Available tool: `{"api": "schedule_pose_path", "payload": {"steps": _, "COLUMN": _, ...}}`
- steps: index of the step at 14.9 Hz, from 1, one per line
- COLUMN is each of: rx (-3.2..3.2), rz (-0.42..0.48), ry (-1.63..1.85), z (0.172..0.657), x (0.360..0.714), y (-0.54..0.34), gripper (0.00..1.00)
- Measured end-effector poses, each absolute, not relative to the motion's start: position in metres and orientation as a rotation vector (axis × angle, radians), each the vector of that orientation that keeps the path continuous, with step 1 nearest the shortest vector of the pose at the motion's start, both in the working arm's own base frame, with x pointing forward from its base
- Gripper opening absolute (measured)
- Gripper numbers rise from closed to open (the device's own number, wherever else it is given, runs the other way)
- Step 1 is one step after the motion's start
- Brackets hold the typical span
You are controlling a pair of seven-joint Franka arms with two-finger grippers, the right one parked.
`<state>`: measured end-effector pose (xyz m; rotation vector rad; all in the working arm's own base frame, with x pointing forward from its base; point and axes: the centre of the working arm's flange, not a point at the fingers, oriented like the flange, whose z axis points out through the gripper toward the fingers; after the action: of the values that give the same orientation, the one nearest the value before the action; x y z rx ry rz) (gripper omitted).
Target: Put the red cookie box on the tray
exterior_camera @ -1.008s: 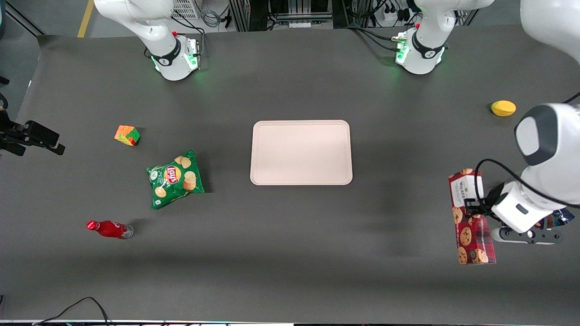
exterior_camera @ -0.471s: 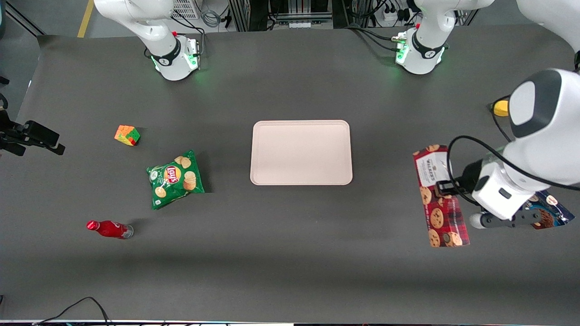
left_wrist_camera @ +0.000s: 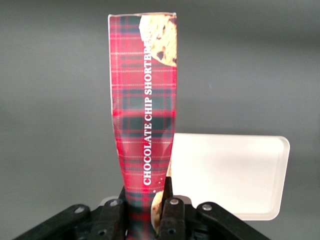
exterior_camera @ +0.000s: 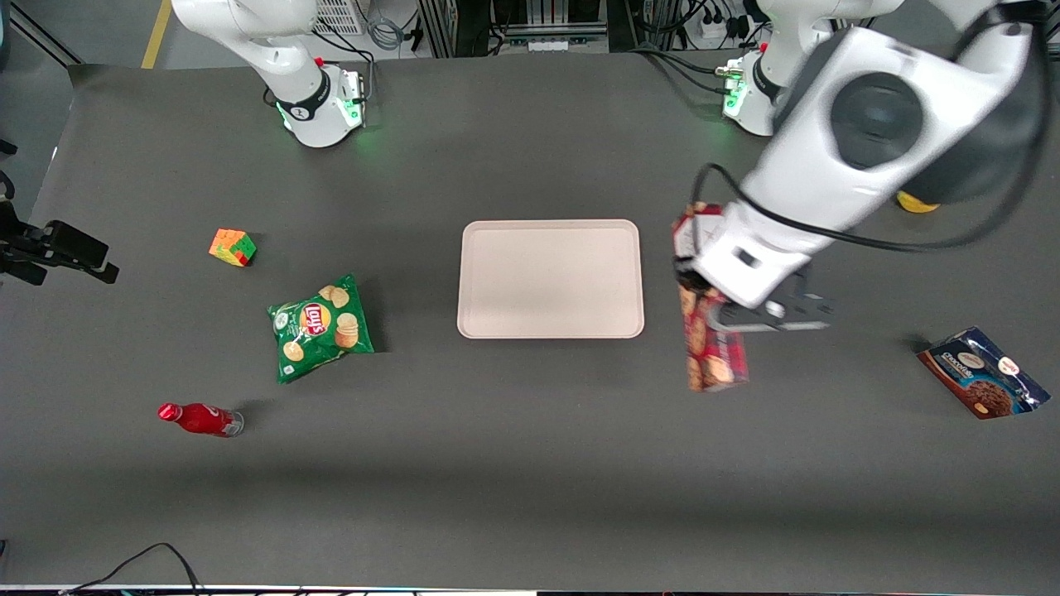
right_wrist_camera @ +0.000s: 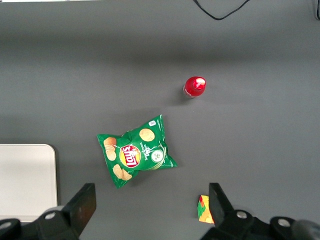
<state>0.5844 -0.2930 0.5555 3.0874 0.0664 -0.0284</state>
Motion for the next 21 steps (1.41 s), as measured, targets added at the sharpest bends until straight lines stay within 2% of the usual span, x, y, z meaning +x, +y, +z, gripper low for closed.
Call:
{"api": "schedule_pose_path", "payload": {"steps": 4, "rx": 3.107, "rz": 0.044, "ry": 0.005, "z": 0.496, "x": 0.531, "y": -0.342, "gripper": 0.26}}
{"api": "schedule_pose_path", "payload": {"steps": 9, "rx": 3.136, "rz": 0.076, "ry": 0.079, "z": 0.412, "x": 0.456, "y": -0.372, "gripper": 0.26}}
{"api": "schedule_pose_path", "payload": {"steps": 12, "rx": 3.148, "rz": 0.094, "ry": 0.072, "z": 0.368, "x": 0.424, "y": -0.376, "gripper": 0.26}}
{"api": "schedule_pose_path", "payload": {"steps": 16, "rx": 3.124, "rz": 0.120, "ry": 0.049, "z": 0.309, "x": 0.395, "y": -0.360, "gripper": 0.26}}
{"api": "schedule_pose_path", "payload": {"steps": 19, "rx": 3.107, "rz": 0.127, "ry": 0.060, "z": 0.295, "x": 0.390, "y": -0.357, "gripper": 0.26}}
{"api": "schedule_pose_path", "payload": {"steps": 21, "rx": 3.111, "rz": 0.171, "ry": 0.069, "z": 0.286, "x": 0.391, "y": -0.358, "gripper": 0.26}}
